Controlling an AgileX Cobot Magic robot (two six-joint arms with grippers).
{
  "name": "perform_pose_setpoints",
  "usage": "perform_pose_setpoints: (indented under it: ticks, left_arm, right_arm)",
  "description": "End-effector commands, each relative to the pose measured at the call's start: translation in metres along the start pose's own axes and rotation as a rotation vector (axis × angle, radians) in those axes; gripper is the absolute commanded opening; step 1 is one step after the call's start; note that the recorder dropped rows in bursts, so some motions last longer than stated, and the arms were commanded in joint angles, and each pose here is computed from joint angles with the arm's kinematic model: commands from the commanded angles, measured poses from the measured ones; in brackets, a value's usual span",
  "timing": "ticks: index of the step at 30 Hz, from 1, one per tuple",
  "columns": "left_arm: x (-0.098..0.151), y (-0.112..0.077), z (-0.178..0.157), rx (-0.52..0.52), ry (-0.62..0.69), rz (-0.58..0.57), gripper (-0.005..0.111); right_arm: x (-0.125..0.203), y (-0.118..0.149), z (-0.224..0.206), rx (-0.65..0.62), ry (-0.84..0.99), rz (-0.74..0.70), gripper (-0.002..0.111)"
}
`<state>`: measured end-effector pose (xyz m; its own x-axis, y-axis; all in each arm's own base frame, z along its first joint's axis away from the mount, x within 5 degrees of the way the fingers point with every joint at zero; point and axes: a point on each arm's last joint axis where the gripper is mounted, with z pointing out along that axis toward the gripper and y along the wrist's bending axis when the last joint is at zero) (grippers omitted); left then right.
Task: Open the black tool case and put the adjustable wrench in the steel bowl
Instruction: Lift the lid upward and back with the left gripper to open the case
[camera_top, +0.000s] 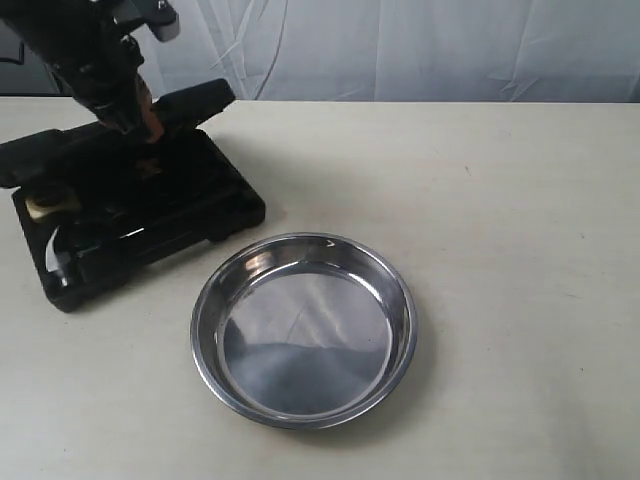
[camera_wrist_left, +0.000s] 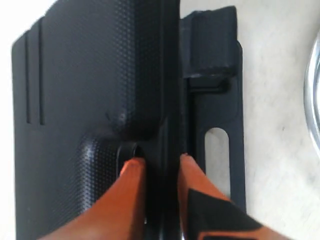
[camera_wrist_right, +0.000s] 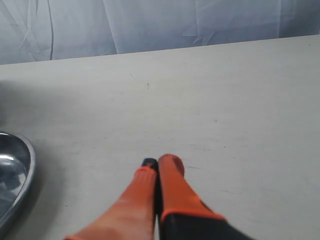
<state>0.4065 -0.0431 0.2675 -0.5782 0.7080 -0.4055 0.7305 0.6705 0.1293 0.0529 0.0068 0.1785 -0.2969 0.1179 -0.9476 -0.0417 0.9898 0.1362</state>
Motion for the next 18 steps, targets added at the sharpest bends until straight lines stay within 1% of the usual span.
perform_pose_setpoints:
  ticks: [1, 6, 8, 11, 15, 18]
  left_arm:
    - [-0.025, 0.001, -0.022, 0.022, -0.165, -0.112, 0.0]
    - [-0.038, 0.01, -0.039, -0.031, -0.242, -0.185, 0.0]
    - [-0.041, 0.014, -0.043, -0.073, -0.266, -0.219, 0.0]
    - [-0.045, 0.023, -0.047, -0.165, -0.315, -0.251, 0.0]
    - [-0.046, 0.034, -0.048, -0.274, -0.346, -0.219, 0.0]
    - [-0.044, 0.041, -0.038, -0.336, -0.32, -0.177, 0.0]
  right_arm:
    - [-0.002, 0.0, -0.001, 0.003, -0.021, -0.003, 0.0]
    - [-0.002, 0.0, -0.001, 0.003, -0.021, -0.003, 0.0]
    - [-0.002, 0.0, -0.001, 0.003, -0.021, -0.003, 0.0]
    - [-0.002, 0.0, -0.001, 0.003, -0.021, -0.003, 0.0]
    - [-0.002, 0.0, -0.001, 0.004, -0.025, -0.003, 0.0]
    - [-0.002, 0.0, -0.001, 0.004, -0.025, -0.003, 0.0]
